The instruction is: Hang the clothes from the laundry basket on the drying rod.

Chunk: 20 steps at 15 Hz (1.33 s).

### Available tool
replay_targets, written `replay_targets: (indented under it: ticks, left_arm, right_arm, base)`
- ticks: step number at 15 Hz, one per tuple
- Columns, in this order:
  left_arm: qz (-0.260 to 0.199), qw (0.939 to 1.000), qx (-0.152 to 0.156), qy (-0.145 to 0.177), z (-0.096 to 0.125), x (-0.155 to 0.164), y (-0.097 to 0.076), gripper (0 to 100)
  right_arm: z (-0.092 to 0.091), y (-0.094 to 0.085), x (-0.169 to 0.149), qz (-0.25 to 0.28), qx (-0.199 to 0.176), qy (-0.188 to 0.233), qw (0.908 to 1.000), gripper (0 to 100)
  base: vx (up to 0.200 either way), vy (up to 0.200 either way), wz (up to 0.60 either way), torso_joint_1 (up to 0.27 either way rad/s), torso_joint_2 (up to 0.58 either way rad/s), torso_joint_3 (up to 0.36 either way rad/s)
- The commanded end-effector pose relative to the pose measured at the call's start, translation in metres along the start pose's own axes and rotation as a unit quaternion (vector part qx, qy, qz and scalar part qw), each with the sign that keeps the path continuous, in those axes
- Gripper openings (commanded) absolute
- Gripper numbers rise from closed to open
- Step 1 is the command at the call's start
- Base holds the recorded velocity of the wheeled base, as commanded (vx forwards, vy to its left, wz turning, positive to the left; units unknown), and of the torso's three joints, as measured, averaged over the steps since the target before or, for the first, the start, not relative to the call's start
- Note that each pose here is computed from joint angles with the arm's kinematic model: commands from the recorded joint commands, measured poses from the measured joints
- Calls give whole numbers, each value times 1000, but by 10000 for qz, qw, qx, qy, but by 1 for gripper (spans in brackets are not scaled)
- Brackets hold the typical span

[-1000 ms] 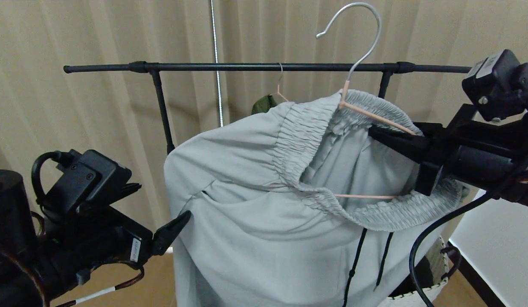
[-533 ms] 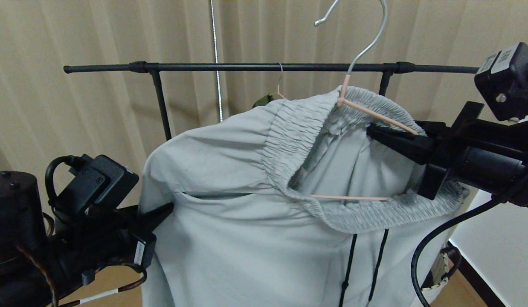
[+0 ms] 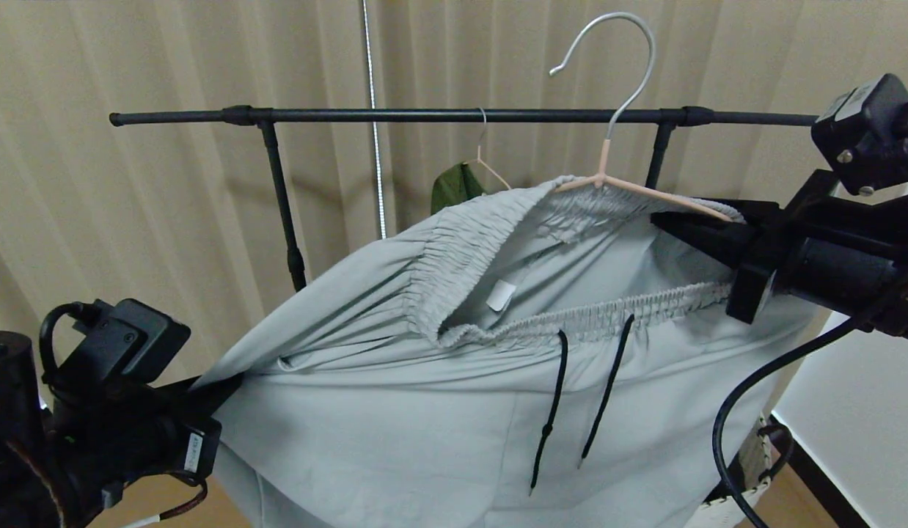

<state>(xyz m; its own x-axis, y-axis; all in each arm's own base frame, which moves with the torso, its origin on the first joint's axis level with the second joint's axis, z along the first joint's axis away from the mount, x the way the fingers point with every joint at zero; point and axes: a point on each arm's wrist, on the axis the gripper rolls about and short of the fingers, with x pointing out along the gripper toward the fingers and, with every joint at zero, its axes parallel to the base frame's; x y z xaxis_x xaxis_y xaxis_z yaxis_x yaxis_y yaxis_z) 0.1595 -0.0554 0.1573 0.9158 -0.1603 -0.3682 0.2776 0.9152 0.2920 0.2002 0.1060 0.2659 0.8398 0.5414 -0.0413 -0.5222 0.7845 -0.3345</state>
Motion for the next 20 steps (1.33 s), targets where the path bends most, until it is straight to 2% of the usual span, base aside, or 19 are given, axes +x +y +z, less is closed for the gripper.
replay_targets:
  ticks: [1, 2, 3, 5, 10, 13, 16, 20]
  left_arm:
    - [26, 10000, -24, -29, 1, -1, 1, 0]
    - [16, 10000, -21, -48, 2, -2, 1, 0]
    - [-7, 9999, -26, -103, 3, -4, 0, 100]
    - [-25, 9999, -19, -148, 4, -5, -1, 100]
    - [117, 9970, -152, -750, 5, -17, 2, 100]
    - [148, 9956, -180, -905, 2, -20, 2, 100]
    - [107, 9959, -133, -886, -1, -21, 1, 100]
    - [103, 9959, -124, -895, 0, -21, 1, 100]
  right_arm:
    - [-1, 0, 1, -21, 2, 15, 10000, 0]
    - [-2, 0, 1, -16, 3, 30, 10000, 0]
    - [-2, 0, 1, -11, 5, 44, 10000, 0]
    - [-3, -1, 1, -78, 7, 84, 9999, 0]
    - [-19, -24, -12, -807, 66, 825, 9933, 0]
    - [-26, -50, -47, -1586, 206, 1508, 9755, 0]
    - [-28, -62, -77, -2079, 185, 1955, 9582, 0]
    - [-33, -78, -102, -2755, 192, 2308, 9330, 0]
  base:
    - [0, 0, 0, 0, 0, 0]
    - [0, 0, 0, 0, 0, 0]
    - [0, 0, 0, 0, 0, 0]
    - [0, 0, 0, 0, 0, 0]
    - [0, 0, 0, 0, 0, 0]
    - [0, 0, 0, 0, 0, 0]
    - [0, 0, 0, 0, 0, 0]
    - [0, 0, 0, 0, 0, 0]
